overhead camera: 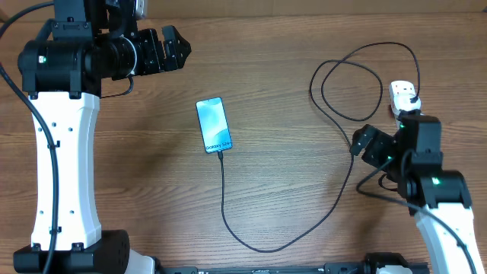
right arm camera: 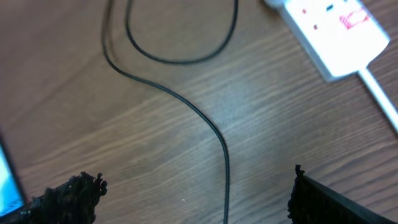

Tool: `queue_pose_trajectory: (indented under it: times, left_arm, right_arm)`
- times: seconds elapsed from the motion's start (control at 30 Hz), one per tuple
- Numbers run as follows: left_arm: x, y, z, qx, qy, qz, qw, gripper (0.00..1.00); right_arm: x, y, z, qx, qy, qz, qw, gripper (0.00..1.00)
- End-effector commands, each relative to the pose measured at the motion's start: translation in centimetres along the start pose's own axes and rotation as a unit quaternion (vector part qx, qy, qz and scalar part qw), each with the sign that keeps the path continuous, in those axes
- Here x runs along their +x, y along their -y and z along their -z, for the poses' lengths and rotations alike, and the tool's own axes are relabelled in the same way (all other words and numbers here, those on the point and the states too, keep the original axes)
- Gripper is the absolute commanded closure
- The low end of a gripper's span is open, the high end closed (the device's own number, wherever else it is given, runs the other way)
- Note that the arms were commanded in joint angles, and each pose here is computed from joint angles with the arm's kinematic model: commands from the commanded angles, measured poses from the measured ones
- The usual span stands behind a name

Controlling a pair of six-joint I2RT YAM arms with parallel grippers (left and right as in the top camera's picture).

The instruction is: Plug charger to phone and switch on socket

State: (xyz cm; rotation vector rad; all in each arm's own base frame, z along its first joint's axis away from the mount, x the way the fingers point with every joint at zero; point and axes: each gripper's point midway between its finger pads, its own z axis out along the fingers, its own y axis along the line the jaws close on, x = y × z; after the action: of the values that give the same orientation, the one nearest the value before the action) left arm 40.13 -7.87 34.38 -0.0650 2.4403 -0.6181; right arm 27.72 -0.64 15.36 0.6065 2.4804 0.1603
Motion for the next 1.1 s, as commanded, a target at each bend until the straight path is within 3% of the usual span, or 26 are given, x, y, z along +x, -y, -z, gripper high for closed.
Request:
queue_pose_trajectory:
  times: [0.0, 0.2, 0.43, 0.67, 1.07]
  left_arm:
    - [-0.2, -0.5, 0.1, -0.006, 0.003, -0.003, 1.000, 0.00]
    - [-0.2, -0.5, 0.1, -0.006, 0.003, -0.003, 1.000, 0.00]
    - [-0.2, -0.5, 0.1, -0.006, 0.003, -0.003, 1.000, 0.00]
    - [-0.2, -0.5, 0.1, -0.006, 0.003, -0.003, 1.000, 0.01]
    - [-0.2, -0.5, 0.1, -0.006, 0.003, -0.003, 1.000, 0.00]
  right_arm:
    - [1.1, 0.3, -1.9, 0.017, -0.038, 0.002, 0.999, 0.00]
    - [2.9, 1.2, -3.9, 0.044, -0.093, 0.002, 0.995, 0.00]
    - [1.7, 0.3, -4.1, 0.026, -0.071, 0.002, 0.997, 0.00]
    - [-1.1, -2.4, -2.4, -0.044, 0.045, 0.017, 0.998, 0.00]
    - [0.9, -3.0, 1.6, -0.162, 0.225, 0.034, 0.960, 0.00]
